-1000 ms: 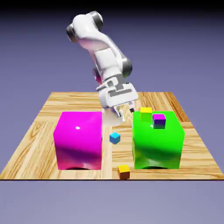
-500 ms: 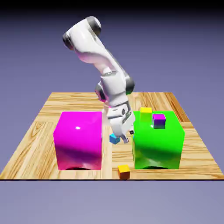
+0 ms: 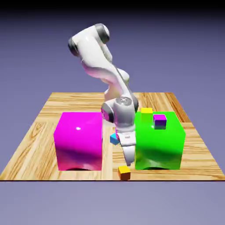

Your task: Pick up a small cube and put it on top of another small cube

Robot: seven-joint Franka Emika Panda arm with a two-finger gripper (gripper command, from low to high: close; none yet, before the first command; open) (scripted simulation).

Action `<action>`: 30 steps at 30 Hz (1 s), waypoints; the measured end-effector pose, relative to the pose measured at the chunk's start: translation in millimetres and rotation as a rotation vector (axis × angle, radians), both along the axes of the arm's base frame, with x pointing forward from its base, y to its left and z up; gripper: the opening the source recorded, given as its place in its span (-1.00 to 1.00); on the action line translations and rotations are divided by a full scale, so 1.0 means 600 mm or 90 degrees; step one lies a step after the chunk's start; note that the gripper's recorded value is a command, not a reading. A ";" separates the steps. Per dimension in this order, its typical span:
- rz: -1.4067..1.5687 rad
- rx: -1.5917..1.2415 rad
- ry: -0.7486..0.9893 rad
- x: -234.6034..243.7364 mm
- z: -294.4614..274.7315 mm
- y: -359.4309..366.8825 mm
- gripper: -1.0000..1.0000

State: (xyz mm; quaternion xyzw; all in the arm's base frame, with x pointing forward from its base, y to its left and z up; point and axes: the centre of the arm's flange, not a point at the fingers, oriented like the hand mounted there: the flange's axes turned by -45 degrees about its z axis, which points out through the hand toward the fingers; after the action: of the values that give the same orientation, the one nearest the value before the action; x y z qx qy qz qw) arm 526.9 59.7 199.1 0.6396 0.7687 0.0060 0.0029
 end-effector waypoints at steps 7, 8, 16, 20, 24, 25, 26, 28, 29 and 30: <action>0.018 -0.015 0.004 0.003 -0.110 -0.002 0.00; 0.019 -0.015 0.005 0.002 -0.126 -0.002 -1.00; 0.021 -0.007 -0.010 0.001 0.006 0.019 -1.00; -0.045 0.012 -0.012 0.016 0.045 0.018 -1.00; -0.116 0.030 -0.023 0.032 0.097 0.007 -1.00; -0.135 0.035 -0.027 0.035 0.112 0.002 -1.00; -0.154 0.039 -0.032 0.039 0.128 -0.003 -1.00; -0.192 0.048 -0.042 0.046 0.163 -0.015 -1.00; -0.212 0.053 -0.047 0.048 0.180 -0.022 -1.00; -0.225 0.056 -0.042 0.045 0.193 -0.016 -1.00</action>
State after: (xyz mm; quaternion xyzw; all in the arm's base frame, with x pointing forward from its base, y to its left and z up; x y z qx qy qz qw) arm 553.7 50.0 314.6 0.7637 0.6428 0.0603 0.0011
